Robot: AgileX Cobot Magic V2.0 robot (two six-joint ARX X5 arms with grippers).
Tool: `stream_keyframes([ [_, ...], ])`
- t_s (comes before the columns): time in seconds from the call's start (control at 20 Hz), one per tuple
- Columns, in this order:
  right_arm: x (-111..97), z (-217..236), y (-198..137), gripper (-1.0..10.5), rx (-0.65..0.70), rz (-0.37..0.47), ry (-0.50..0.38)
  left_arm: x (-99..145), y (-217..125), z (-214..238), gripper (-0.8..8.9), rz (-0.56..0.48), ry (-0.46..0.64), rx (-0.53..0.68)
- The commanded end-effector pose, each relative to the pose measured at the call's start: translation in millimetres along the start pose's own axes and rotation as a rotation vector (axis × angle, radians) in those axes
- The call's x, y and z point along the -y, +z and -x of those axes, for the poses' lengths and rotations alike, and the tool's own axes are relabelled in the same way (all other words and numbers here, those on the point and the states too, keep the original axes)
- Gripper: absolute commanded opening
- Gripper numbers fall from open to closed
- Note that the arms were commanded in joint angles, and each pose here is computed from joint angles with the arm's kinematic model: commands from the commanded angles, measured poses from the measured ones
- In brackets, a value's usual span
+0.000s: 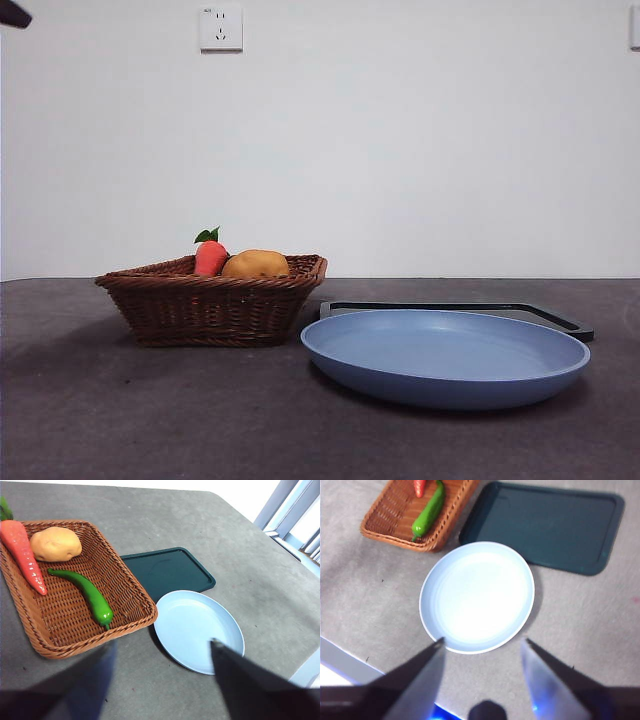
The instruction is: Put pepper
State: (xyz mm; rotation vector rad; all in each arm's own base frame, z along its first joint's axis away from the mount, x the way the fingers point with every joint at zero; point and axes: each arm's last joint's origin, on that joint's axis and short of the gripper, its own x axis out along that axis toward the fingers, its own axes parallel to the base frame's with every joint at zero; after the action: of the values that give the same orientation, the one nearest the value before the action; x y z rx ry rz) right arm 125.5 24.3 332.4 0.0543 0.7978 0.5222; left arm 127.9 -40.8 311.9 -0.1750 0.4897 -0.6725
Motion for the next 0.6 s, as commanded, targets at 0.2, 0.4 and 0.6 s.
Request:
stream_keyframes([
  [0.2, 6, -13, 10, 3.0, -0.039, -0.043, 0.005, 2, 5, 2, 3.76, -0.016, -0.003, 0.021],
  [0.4, 20, -42, 19, 3.0, -0.133, -0.091, 0.009, 2, 5, 2, 3.76, -0.016, -0.002, 0.021],
  [0.6, 38, -89, 31, 3.0, -0.216, -0.123, 0.017, 2, 5, 2, 3.76, -0.016, -0.002, 0.021],
])
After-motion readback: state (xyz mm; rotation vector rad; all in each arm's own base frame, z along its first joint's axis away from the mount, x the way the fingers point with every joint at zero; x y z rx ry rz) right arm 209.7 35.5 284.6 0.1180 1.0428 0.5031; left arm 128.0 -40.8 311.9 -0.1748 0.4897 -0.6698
